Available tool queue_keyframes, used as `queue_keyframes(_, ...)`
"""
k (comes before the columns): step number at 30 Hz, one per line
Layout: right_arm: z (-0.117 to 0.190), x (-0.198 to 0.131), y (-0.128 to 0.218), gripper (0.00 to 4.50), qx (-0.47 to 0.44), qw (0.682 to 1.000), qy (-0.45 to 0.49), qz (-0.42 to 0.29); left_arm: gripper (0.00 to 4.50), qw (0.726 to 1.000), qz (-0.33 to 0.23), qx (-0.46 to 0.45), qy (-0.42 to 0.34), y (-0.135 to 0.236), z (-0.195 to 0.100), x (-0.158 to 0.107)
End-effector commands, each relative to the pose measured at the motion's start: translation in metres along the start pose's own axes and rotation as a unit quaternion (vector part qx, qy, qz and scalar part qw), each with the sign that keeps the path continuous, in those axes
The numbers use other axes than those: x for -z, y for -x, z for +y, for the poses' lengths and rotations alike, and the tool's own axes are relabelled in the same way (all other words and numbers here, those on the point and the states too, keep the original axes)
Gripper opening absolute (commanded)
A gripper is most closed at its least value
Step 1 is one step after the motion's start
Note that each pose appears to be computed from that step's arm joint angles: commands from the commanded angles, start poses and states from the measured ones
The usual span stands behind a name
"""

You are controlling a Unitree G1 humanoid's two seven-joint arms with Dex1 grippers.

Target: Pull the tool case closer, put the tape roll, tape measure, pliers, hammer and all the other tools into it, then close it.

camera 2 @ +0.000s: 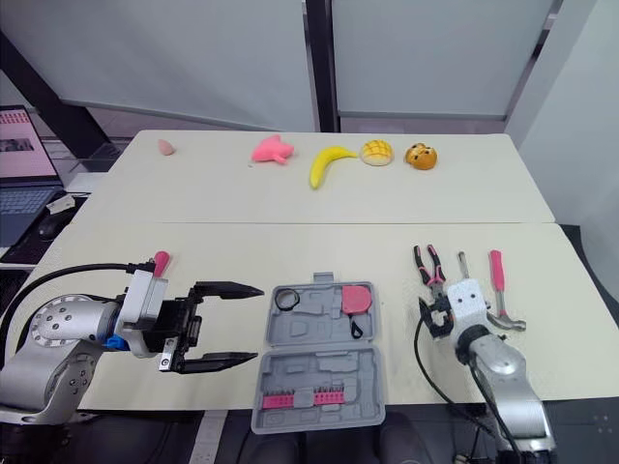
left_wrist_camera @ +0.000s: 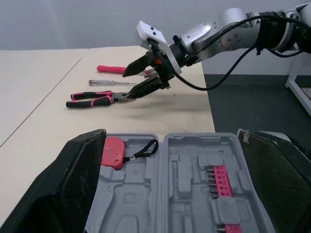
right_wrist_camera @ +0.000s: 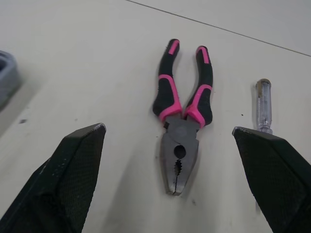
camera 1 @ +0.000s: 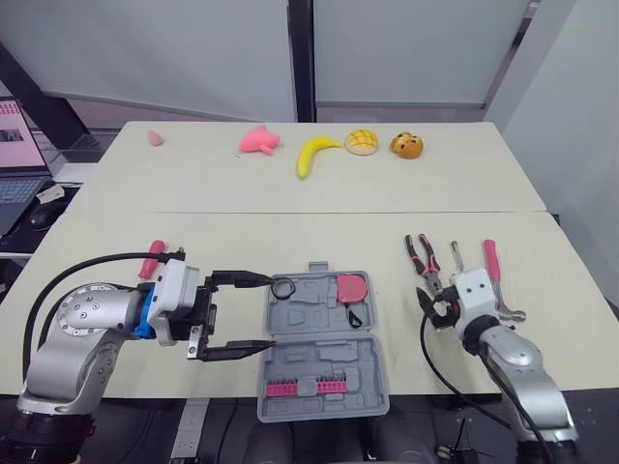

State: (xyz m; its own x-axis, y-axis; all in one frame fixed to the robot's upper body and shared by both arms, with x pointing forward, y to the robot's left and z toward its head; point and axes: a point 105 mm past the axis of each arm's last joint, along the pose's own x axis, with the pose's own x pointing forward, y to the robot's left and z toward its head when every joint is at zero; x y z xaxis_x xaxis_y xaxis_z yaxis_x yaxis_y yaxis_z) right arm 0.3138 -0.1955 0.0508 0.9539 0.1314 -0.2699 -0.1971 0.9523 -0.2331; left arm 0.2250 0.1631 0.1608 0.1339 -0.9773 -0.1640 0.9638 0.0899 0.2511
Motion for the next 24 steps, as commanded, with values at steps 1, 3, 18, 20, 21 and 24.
queue_keyframes(1,-0.008,-0.002,-0.009,4.45,0.032,0.999,-0.011,-0.012,4.5,1.0,-0.009,0.004,-0.014,0.002,-0.001,-0.002)
queue_keyframes(3,-0.012,0.001,-0.014,4.45,0.046,0.999,-0.023,-0.006,4.5,1.0,-0.007,0.004,-0.014,0.004,-0.002,0.001)
queue_keyframes(18,-0.004,0.009,-0.021,1.42,0.042,0.997,-0.064,-0.01,4.5,1.0,-0.007,0.0,-0.012,0.003,-0.003,0.011)
queue_keyframes(20,-0.004,0.008,-0.022,1.23,0.044,0.997,-0.063,-0.014,4.5,1.0,-0.007,-0.001,-0.012,0.002,-0.002,0.011)
queue_keyframes(21,-0.003,0.007,-0.022,1.23,0.044,0.997,-0.063,-0.016,4.5,1.0,-0.007,-0.005,-0.012,0.002,0.0,0.011)
queue_keyframes(24,-0.003,0.004,-0.02,1.23,0.044,0.997,-0.065,-0.025,4.5,1.0,-0.003,-0.016,-0.009,0.003,0.003,0.011)
